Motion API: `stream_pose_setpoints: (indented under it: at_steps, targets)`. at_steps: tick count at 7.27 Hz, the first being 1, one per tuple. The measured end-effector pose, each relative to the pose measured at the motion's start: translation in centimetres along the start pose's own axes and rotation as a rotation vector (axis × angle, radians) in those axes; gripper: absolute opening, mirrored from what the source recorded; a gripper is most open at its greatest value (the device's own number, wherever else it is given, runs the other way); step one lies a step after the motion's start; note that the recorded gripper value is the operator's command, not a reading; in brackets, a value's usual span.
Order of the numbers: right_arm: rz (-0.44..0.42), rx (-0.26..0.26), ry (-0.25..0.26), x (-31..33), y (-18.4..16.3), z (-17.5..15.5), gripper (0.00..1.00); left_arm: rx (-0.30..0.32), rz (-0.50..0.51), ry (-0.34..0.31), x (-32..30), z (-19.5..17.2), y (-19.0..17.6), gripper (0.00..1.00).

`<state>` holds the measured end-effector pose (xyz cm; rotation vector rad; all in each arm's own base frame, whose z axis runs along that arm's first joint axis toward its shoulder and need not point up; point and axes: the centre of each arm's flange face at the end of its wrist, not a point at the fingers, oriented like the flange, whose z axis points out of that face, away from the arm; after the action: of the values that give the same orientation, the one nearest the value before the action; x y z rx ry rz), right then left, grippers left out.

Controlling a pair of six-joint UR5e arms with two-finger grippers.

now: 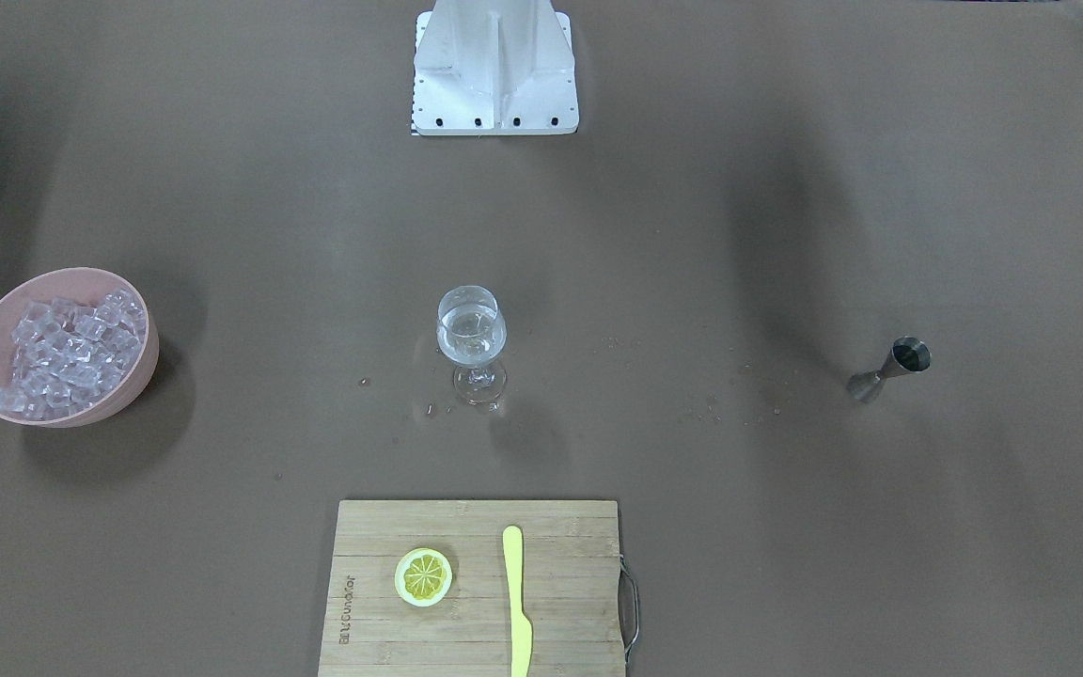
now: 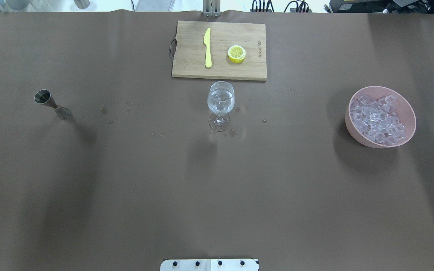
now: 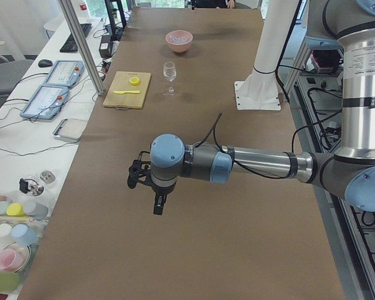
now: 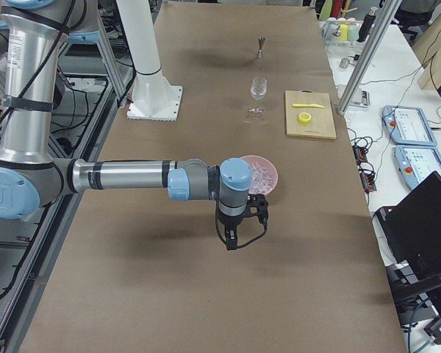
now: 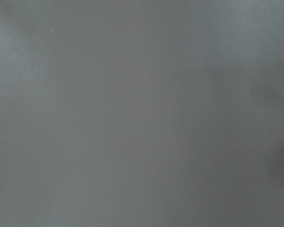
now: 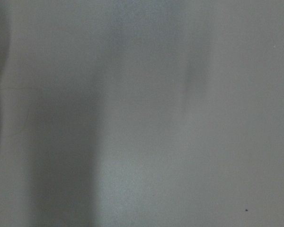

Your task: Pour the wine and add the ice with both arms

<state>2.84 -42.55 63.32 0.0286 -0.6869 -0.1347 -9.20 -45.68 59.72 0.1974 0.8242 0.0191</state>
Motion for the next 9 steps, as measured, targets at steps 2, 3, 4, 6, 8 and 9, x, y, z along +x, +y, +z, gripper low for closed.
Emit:
stream_pose_setpoints:
  at_steps: [2, 3, 4, 6, 8, 9]
  targets:
    - [0.002, -0.003, 0.0, 0.1, 0.1, 0.1, 1.0, 0.003, 0.004, -0.001, -0.1, 0.1, 0.2, 0.98]
    - [0.005, -0.008, 0.002, 0.2, 0.4, 0.3, 1.0, 0.013, 0.014, -0.001, -0.1, 0.1, 0.3, 0.98]
    - [0.01, -0.015, 0.007, 0.5, 0.9, 0.5, 1.0, 0.024, 0.026, 0.0, 0.1, 0.0, 0.2, 0.98]
    - [0.018, -0.024, 0.025, 1.0, 1.5, 0.8, 1.0, 0.061, 0.065, -0.001, 0.6, -0.5, -0.4, 0.98]
    - [0.005, 0.0, 0.056, 0.8, 0.4, 0.0, 1.0, 0.147, 0.159, 0.001, 1.3, -1.2, -0.9, 0.98]
    - [-0.01, 0.023, 0.061, 0.2, -0.1, -0.8, 1.0, 0.171, 0.186, 0.005, 1.6, -1.3, -0.9, 0.98]
